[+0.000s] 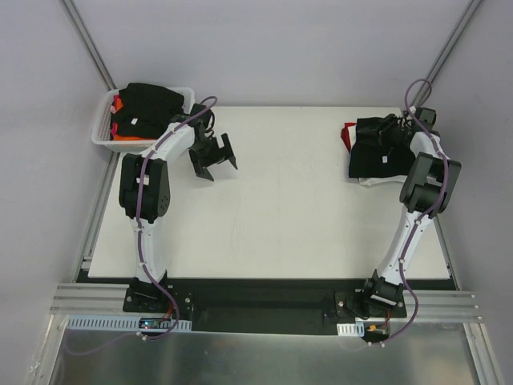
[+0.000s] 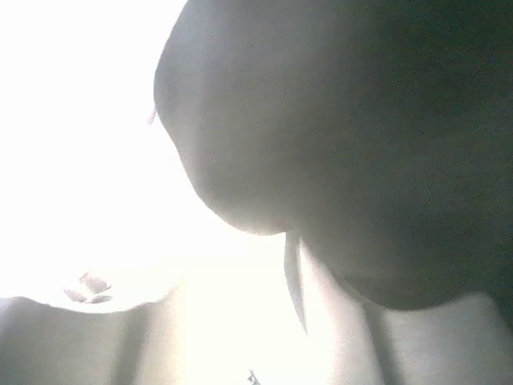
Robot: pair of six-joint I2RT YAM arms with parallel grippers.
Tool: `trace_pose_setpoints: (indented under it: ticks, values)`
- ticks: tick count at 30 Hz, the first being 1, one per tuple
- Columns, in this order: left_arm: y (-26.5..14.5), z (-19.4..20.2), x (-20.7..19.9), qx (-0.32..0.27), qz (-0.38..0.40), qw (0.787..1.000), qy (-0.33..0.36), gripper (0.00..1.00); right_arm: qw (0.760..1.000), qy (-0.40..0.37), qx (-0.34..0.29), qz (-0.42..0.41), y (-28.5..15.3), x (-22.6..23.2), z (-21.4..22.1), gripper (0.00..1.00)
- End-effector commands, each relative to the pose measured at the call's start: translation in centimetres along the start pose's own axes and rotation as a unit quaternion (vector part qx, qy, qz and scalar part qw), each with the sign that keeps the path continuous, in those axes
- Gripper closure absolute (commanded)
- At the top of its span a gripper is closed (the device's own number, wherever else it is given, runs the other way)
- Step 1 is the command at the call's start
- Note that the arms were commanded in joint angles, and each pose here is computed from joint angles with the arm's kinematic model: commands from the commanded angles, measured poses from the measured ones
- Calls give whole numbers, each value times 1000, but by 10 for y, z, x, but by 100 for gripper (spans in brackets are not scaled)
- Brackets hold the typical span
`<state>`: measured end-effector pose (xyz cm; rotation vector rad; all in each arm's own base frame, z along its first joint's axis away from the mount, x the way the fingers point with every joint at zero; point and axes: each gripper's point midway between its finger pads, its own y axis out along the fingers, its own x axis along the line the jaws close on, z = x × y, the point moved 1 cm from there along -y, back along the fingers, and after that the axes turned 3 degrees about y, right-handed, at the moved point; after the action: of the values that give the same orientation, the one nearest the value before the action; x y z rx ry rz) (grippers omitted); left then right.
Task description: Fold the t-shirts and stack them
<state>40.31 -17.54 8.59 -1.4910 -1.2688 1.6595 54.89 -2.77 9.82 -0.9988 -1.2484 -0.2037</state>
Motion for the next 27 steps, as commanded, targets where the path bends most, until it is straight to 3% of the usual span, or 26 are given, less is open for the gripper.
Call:
trace_pose_setpoints:
  ticks: [1, 5, 11, 16, 23, 27]
  values:
    - [-32, -8, 0, -51, -25, 998, 21, 1, 998, -14, 4, -66, -20, 33, 1, 45]
    - [-40, -11, -1, -64, -28, 997, 24, 1, 994, -34, 8, -107, -37, 66, 5, 35]
    - [-44, -23, 6, -82, -42, 996, 13, 1, 994, -21, 14, -103, -46, 63, 19, 38]
    - [-65, -60, 28, -129, -58, 990, -24, 1, 994, -14, 29, -101, -48, 57, 34, 39]
    - [-97, -107, 23, -188, -42, 981, -25, 1, 992, -42, 71, -91, -62, 63, 71, 38]
    - [-104, -101, 11, -182, -11, 983, -26, 1, 988, -67, 92, -101, -66, 84, 104, 38]
